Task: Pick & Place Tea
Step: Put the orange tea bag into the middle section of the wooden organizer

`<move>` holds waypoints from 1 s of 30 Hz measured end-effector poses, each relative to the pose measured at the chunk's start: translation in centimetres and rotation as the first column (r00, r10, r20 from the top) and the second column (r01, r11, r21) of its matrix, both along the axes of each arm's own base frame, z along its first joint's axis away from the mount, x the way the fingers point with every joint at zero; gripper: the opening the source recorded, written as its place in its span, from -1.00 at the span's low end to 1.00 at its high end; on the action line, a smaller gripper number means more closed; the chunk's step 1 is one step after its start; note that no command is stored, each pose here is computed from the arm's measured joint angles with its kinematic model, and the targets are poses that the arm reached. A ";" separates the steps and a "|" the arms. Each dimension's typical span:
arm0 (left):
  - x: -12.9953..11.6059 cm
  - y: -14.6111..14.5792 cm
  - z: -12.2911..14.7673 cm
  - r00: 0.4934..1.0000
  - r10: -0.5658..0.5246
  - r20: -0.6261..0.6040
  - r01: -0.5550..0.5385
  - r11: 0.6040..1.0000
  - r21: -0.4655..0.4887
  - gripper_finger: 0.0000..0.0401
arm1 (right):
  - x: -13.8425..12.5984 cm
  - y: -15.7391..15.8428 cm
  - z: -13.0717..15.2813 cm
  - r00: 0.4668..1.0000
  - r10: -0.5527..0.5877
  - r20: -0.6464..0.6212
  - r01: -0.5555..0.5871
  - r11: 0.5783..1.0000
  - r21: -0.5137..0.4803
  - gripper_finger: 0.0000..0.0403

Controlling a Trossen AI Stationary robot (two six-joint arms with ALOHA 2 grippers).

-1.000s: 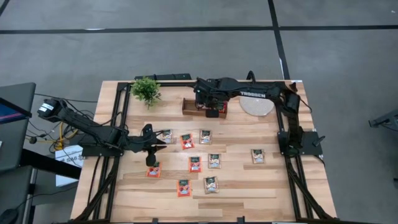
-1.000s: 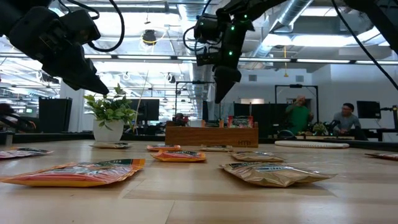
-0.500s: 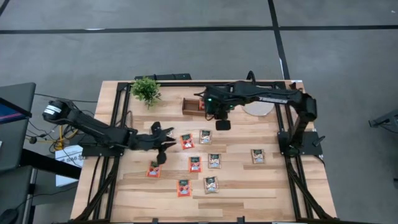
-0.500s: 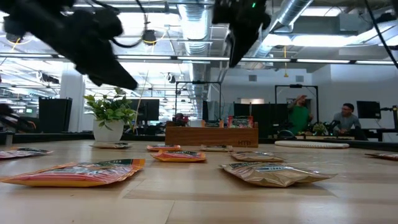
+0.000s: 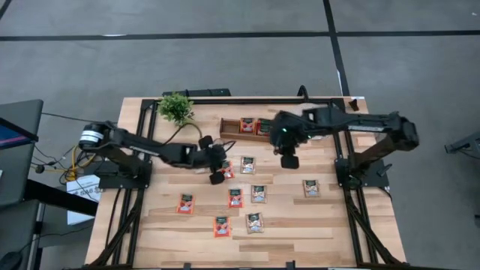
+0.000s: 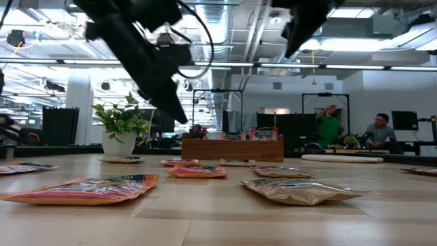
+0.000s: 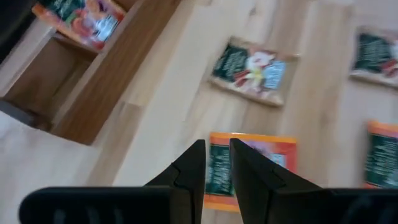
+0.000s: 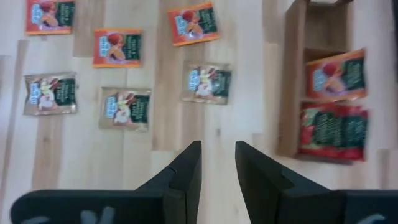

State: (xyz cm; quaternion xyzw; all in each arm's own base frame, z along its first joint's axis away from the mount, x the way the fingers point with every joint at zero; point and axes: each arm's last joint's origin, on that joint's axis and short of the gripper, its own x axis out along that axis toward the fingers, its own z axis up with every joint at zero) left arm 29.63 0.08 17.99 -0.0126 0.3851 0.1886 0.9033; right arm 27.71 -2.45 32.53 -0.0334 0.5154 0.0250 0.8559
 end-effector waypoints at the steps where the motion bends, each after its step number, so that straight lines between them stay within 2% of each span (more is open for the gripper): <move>1: 0.4 0.5 -0.1 1.000 0.001 -0.015 -0.001 1.000 -0.011 -0.67 | -0.6 0.3 -0.6 1.000 -0.003 0.005 0.003 1.000 0.007 -0.55; 8: 1.5 3.7 -0.8 0.996 0.007 -0.089 -0.019 0.991 -0.131 -0.67 | -3.9 3.1 -4.3 0.994 0.020 0.106 -0.026 0.998 0.049 -0.55; 17: 1.7 5.8 -1.6 0.991 0.012 -0.134 -0.037 0.982 -0.185 -0.67 | -6.2 4.8 -6.9 0.968 0.046 0.246 -0.068 0.994 0.080 -0.55; 30: 2.0 6.2 -4.9 0.970 -0.004 -0.243 -0.055 0.970 -0.236 -0.67 | -5.7 5.5 -7.6 0.962 0.062 0.267 -0.089 0.992 0.087 -0.55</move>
